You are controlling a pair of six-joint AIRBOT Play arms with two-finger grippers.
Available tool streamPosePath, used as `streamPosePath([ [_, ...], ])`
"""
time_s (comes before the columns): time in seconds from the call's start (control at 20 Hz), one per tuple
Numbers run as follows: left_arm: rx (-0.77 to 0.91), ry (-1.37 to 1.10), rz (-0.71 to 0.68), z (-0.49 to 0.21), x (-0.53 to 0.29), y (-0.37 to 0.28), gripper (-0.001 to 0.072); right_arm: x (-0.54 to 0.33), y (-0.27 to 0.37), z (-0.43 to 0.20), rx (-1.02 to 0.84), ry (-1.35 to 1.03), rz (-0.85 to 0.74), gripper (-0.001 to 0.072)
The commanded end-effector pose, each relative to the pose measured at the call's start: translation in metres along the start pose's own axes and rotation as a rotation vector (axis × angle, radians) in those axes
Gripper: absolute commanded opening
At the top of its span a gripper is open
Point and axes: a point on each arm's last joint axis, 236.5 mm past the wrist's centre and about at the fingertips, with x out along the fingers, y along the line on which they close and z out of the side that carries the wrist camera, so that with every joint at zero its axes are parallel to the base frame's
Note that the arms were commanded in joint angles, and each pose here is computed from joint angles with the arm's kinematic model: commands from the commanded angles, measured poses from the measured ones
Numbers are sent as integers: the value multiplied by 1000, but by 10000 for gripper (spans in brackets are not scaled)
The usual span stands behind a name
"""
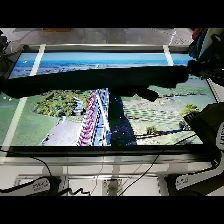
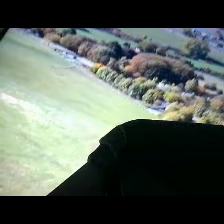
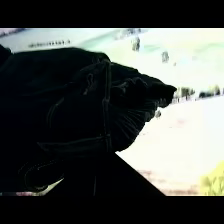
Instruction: Fold the clothes and pants, and hang the long-sleeved shirts on hangers.
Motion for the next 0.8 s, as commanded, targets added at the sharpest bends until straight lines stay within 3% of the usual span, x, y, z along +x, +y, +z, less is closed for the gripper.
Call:
streamPosePath([
  [0.0,73,327,80,-77,13,29,26,-20,-38,-94,189,404,-18,34],
  [0.25,148,647,22,-151,22,26,27,6,-16,-154,233,628,91,34],
  [0.45,213,713,96,-163,22,49,27,30,-5,-226,212,857,120,34],
  [0.6,352,765,118,-168,16,66,28,35,-2,-273,259,999,139,35],
  [0.75,354,794,123,-175,19,73,28,34,-1,-312,272,1115,156,34],
])
